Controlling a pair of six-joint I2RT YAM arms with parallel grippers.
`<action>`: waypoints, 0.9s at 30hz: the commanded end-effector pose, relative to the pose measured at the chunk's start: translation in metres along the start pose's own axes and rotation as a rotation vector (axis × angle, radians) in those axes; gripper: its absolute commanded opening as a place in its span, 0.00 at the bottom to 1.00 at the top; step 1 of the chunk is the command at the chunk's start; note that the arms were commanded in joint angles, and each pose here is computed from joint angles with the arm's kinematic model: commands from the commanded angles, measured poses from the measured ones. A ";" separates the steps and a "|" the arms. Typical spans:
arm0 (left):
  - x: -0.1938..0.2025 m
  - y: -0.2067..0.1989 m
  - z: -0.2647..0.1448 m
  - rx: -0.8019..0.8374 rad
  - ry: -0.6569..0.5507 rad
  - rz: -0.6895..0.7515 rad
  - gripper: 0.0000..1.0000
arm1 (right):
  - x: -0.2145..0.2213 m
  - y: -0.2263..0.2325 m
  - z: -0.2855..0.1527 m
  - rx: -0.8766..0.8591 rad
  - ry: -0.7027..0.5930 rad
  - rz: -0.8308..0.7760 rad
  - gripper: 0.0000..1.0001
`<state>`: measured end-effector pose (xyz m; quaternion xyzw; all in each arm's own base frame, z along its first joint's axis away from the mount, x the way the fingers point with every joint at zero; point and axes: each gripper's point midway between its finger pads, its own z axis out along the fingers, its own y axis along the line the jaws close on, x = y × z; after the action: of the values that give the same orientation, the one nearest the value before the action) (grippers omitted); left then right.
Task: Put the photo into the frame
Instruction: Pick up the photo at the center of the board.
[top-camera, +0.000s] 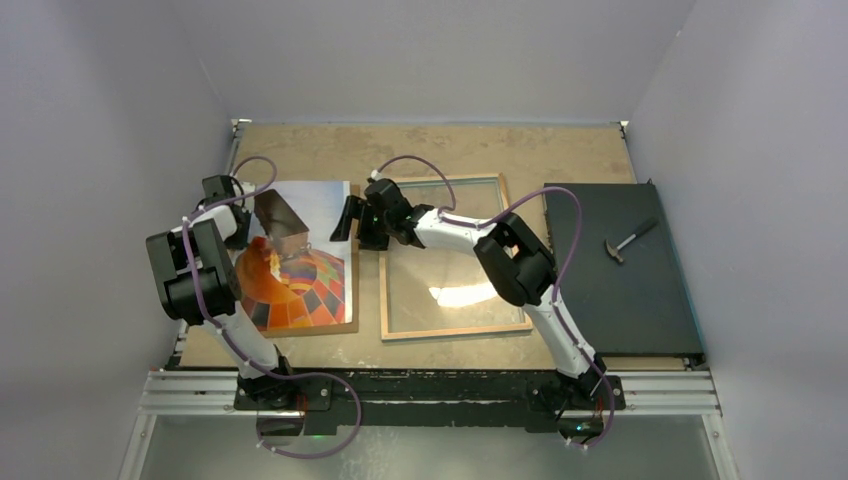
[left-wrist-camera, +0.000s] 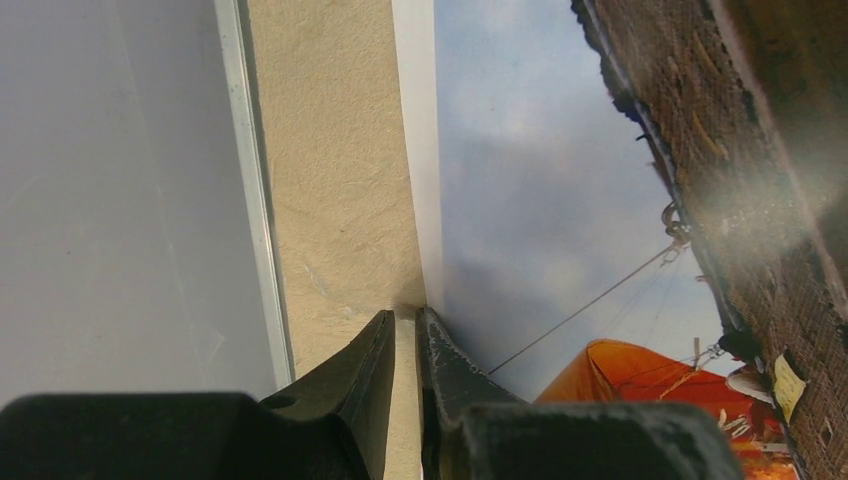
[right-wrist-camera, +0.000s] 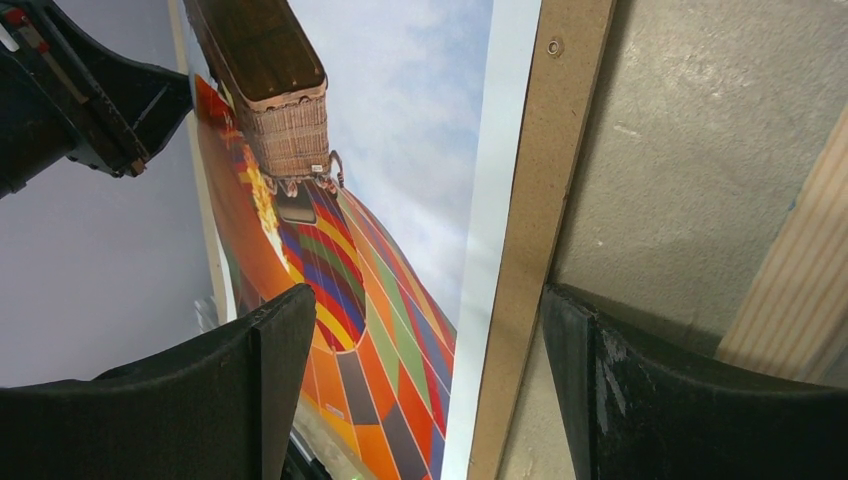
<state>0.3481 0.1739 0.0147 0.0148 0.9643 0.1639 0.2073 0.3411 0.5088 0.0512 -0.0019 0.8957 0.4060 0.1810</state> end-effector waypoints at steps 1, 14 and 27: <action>0.012 -0.104 -0.019 0.442 0.041 -0.010 0.13 | 0.046 0.001 0.006 -0.026 0.122 0.007 0.84; 0.012 -0.108 -0.024 0.453 0.011 -0.007 0.14 | 0.053 -0.013 0.016 0.013 0.124 -0.004 0.82; 0.006 -0.126 -0.024 0.394 -0.005 0.062 0.13 | 0.064 -0.015 0.022 0.018 0.149 0.007 0.82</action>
<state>0.3707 0.0774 0.0203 0.0960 0.9611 0.0450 0.2552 0.3314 0.5220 0.0506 -0.0135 0.8872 0.4264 0.1756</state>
